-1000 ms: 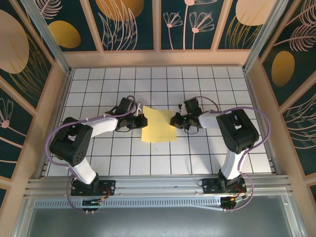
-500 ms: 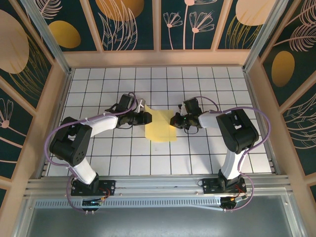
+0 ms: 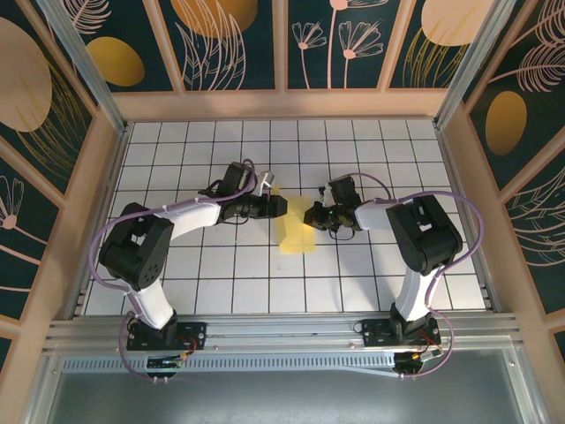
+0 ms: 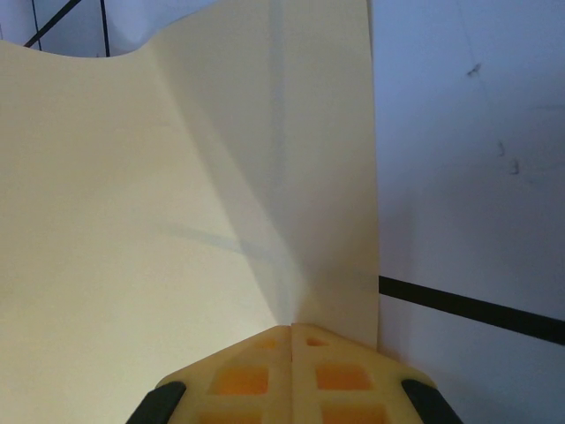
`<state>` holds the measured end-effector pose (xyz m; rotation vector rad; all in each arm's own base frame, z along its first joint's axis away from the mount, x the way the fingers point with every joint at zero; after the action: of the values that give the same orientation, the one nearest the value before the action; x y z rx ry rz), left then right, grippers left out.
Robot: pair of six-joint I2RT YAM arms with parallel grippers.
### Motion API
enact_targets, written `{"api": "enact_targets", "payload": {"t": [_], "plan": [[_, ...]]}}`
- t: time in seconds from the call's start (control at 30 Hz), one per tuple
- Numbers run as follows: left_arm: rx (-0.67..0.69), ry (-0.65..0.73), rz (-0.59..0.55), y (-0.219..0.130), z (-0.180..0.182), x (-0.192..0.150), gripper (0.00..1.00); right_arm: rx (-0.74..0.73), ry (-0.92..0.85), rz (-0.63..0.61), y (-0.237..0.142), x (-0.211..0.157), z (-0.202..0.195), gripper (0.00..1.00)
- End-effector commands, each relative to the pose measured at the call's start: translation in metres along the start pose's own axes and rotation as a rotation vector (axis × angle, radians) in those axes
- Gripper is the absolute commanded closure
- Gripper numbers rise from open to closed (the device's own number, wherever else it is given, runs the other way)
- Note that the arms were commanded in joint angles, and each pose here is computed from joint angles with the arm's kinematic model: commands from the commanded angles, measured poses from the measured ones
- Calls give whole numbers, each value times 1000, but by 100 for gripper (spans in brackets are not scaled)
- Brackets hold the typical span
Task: Fold a paper plane with a square sheet of paper (fold left side to right side)
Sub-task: First fold in half a square sheet of paper at the center of the table.
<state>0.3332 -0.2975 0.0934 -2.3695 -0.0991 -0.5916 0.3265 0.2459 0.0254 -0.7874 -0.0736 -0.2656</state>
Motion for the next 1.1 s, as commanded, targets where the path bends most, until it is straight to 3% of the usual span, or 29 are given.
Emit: {"api": "enact_targets", "payload": {"t": [0.0, 0.27, 0.7, 0.9, 1.07], "plan": [[-33, 5, 6, 7, -7, 5, 43, -5, 16, 0, 0, -7, -2, 98], [-8, 1, 16, 14, 0, 3, 49, 60, 18, -22, -6, -3, 11, 97], [24, -2, 47, 25, 10, -6, 75, 105, 12, -58, -18, 5, 23, 96], [45, -9, 53, 27, 15, -9, 85, 155, 4, -126, -44, 19, 30, 88], [53, -7, 45, 27, 15, -7, 92, 337, 11, -123, -66, 15, 45, 70]]}}
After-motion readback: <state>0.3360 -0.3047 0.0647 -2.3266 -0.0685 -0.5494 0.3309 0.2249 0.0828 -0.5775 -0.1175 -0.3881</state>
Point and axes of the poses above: each hand's point on the last joint's axis, 136 mm out from that joint toward the fingers, its own y axis out along the fingers, its own z axis along the line the jaws close on, x = y × z, the point moved 1 cm from there along -y, back along the fingers, and after that the axes turned 5 degrees about y, right-handed, at the moved point
